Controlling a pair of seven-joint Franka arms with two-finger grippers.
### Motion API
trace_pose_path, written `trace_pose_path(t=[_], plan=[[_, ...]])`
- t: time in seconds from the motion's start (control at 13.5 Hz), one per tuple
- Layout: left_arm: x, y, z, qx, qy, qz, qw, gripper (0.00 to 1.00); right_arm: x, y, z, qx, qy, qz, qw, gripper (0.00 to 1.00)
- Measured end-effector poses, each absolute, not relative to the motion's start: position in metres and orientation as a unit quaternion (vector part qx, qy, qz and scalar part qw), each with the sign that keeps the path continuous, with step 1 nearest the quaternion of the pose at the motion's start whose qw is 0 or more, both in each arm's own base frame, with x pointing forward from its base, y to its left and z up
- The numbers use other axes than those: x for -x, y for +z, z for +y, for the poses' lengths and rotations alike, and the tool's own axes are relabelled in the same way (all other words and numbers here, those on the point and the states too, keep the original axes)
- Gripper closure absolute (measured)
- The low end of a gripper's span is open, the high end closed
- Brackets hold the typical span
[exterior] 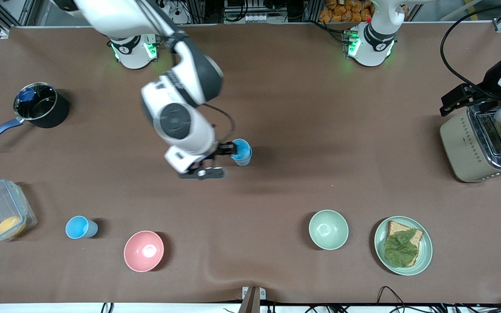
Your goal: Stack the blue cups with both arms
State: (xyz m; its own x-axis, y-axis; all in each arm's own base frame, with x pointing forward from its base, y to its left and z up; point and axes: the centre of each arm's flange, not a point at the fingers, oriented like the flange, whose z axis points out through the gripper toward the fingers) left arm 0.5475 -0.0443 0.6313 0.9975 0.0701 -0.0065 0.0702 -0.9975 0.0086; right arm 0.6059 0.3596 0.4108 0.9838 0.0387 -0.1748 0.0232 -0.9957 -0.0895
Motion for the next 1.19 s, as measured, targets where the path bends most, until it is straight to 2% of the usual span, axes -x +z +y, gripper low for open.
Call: trace_pose_path(t=[0.37, 0.67, 0.89, 1.19], plan=[[-0.549, 0.632, -0.044, -0.999, 0.001, 0.035, 0.006, 0.00, -0.615, 0.423, 0.223, 0.994, 0.098, -0.051, 0.023, 0.00], [-0.549, 0.631, -0.045, -0.999, 0.002, 0.035, 0.006, 0.00, -0.621, 0.419, 0.093, 0.995, 0.098, -0.028, 0.005, 0.00], [-0.549, 0.631, -0.045, -0.999, 0.002, 0.035, 0.006, 0.00, -0.606, 0.423, 0.002, 0.997, 0.075, -0.018, 0.012, 0.00], [-0.550, 0.632, -0.046, -0.999, 0.004, 0.034, 0.007, 0.00, -0.577, 0.485, -0.009, 0.999, 0.028, -0.022, 0.011, 0.00]])
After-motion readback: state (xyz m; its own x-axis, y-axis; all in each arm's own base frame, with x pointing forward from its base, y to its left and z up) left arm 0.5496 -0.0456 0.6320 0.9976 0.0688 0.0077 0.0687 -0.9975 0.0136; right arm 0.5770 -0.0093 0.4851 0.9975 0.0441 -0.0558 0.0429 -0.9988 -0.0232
